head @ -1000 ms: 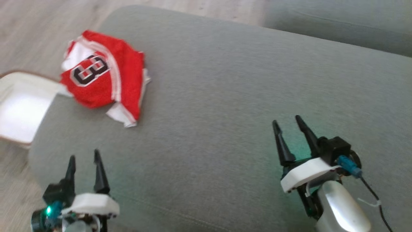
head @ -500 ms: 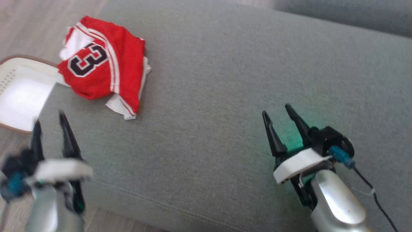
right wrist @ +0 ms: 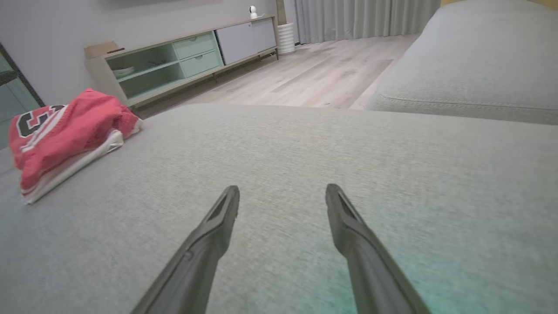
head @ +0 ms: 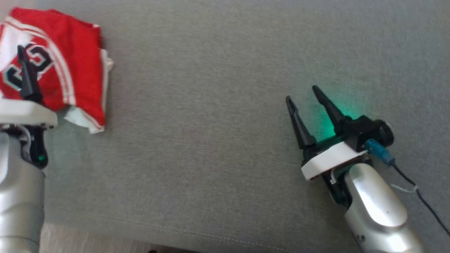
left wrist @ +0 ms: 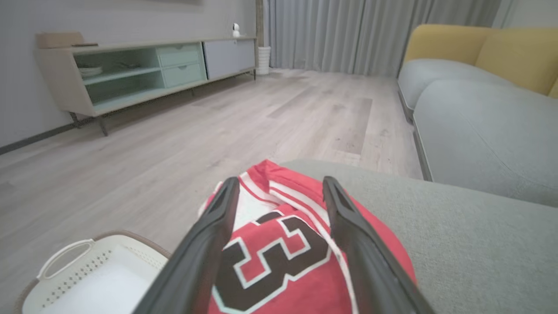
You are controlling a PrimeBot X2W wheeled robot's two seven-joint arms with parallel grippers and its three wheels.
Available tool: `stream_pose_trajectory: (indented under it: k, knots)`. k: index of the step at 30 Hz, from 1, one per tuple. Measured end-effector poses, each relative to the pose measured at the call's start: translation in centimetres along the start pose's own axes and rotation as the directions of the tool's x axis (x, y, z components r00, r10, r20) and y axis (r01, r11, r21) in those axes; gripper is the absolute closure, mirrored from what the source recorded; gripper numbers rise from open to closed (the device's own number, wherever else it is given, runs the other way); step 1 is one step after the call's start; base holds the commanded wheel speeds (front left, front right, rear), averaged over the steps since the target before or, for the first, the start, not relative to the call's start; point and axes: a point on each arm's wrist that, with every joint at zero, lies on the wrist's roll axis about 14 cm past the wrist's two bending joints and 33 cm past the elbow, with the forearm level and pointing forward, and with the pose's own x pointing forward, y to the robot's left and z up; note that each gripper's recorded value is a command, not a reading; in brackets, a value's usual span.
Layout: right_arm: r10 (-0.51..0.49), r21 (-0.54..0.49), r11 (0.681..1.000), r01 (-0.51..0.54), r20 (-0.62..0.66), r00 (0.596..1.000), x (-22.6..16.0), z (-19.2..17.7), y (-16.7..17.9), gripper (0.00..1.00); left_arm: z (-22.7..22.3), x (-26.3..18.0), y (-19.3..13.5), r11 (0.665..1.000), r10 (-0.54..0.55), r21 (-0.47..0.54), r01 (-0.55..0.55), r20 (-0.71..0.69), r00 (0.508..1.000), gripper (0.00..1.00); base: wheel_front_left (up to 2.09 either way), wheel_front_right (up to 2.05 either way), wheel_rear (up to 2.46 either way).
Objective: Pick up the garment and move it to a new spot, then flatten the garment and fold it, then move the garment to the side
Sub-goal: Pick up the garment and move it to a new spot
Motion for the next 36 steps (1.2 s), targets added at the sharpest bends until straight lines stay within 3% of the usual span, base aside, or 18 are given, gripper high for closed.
stream_pose_trajectory:
  k: [6, 15, 16, 17, 23, 27, 31, 36]
  knots:
    - [-0.053, 0.011, 0.999, 0.054, -0.024, 0.998, -0.7, -1.4, -2.3, 0.00, -4.6, 1.9, -2.9, 0.998, -0.066, -0.037, 0.060, -0.182, 0.981, 0.00, 0.00, 0.00, 0.00]
    - [-0.070, 0.020, 0.997, 0.071, -0.017, 0.997, -0.6, -1.6, -3.2, 0.00, -9.0, 1.9, -2.3, 0.999, -0.032, -0.038, 0.020, -0.357, 0.934, 0.00, 0.00, 0.00, 0.00]
    - [-0.071, 0.021, 0.997, 0.072, -0.016, 0.997, -0.5, -1.6, -3.2, 0.00, -9.0, 2.0, -2.4, 0.999, -0.035, -0.038, 0.023, -0.359, 0.933, 0.26, 0.00, 0.00, 0.00]
    - [-0.073, 0.021, 0.997, 0.073, -0.014, 0.997, -0.5, -1.5, -3.3, 0.00, -8.9, 2.2, -2.7, 0.999, -0.040, -0.038, 0.029, -0.349, 0.936, 1.00, 0.00, 0.00, 0.00]
    - [-0.089, 0.020, 0.996, 0.089, -0.007, 0.996, -0.9, -0.8, -3.4, 0.00, -5.1, 3.3, -3.8, 0.996, -0.088, -0.018, 0.086, -0.207, 0.974, 1.00, 0.00, 0.00, 0.00]
    - [-0.111, 0.021, 0.994, 0.111, 0.007, 0.994, -2.0, 0.2, -3.4, 0.00, 1.3, 4.7, -6.3, 0.984, -0.178, 0.017, 0.178, -0.026, 0.984, 1.00, 0.00, 0.00, 0.00]
    - [-0.140, 0.032, 0.990, 0.139, 0.029, 0.990, -3.0, 1.3, -3.5, 0.00, 5.1, 4.8, -10.6, 0.954, -0.298, 0.047, 0.295, 0.077, 0.951, 1.00, 0.00, 0.00, 0.00]
    - [-0.190, 0.039, 0.981, 0.188, 0.045, 0.981, -5.2, 2.2, -4.2, 0.00, 8.8, 3.6, -17.0, 0.890, -0.455, 0.076, 0.449, 0.183, 0.871, 1.00, 0.00, 0.00, 0.00]
